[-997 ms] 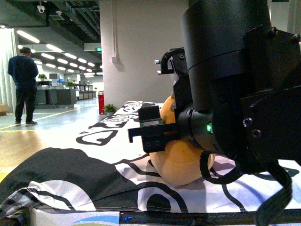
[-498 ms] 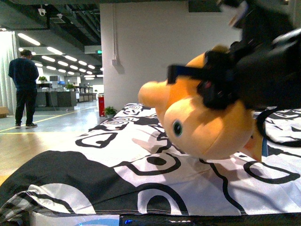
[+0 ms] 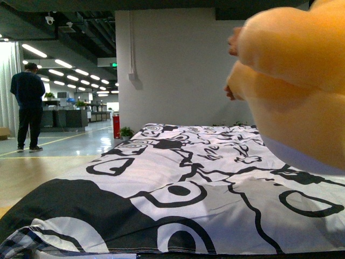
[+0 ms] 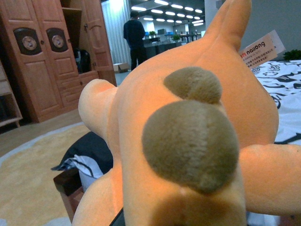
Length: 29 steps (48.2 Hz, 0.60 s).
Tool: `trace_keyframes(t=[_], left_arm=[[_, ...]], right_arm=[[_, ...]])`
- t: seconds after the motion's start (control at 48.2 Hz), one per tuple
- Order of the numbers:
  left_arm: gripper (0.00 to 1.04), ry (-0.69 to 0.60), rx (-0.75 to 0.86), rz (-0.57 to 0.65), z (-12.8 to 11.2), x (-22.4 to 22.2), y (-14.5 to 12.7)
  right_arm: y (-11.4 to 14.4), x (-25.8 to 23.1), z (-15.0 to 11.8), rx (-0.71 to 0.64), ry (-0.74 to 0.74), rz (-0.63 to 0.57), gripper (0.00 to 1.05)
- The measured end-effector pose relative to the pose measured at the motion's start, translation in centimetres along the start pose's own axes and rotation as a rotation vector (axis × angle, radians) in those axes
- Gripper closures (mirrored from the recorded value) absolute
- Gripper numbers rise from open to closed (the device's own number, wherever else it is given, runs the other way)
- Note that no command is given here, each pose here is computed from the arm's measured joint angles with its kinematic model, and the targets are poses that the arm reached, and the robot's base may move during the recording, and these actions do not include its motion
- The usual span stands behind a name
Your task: Put away toys
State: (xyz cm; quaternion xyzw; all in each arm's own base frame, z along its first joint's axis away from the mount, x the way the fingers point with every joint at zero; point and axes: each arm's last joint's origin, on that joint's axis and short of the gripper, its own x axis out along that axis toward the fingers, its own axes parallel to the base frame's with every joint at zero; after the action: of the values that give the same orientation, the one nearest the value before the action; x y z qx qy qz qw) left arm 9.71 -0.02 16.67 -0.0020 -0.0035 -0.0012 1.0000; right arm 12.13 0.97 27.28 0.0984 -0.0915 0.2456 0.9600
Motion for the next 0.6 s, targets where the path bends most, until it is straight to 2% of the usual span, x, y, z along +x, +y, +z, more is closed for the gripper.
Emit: trace_keyframes(t=[0.187, 0.602], left_arm=[[0.06, 0.000, 0.000, 0.000, 0.0, 0.0, 0.0], [0.06, 0.000, 0.000, 0.000, 0.0, 0.0, 0.0]], right_arm=[[-0.4, -2.9, -2.7, 0.037, -0.002, -0.060, 0.96], [-0.2, -3.9, -7.8, 0.067, 0.005, -0.098, 0.96]])
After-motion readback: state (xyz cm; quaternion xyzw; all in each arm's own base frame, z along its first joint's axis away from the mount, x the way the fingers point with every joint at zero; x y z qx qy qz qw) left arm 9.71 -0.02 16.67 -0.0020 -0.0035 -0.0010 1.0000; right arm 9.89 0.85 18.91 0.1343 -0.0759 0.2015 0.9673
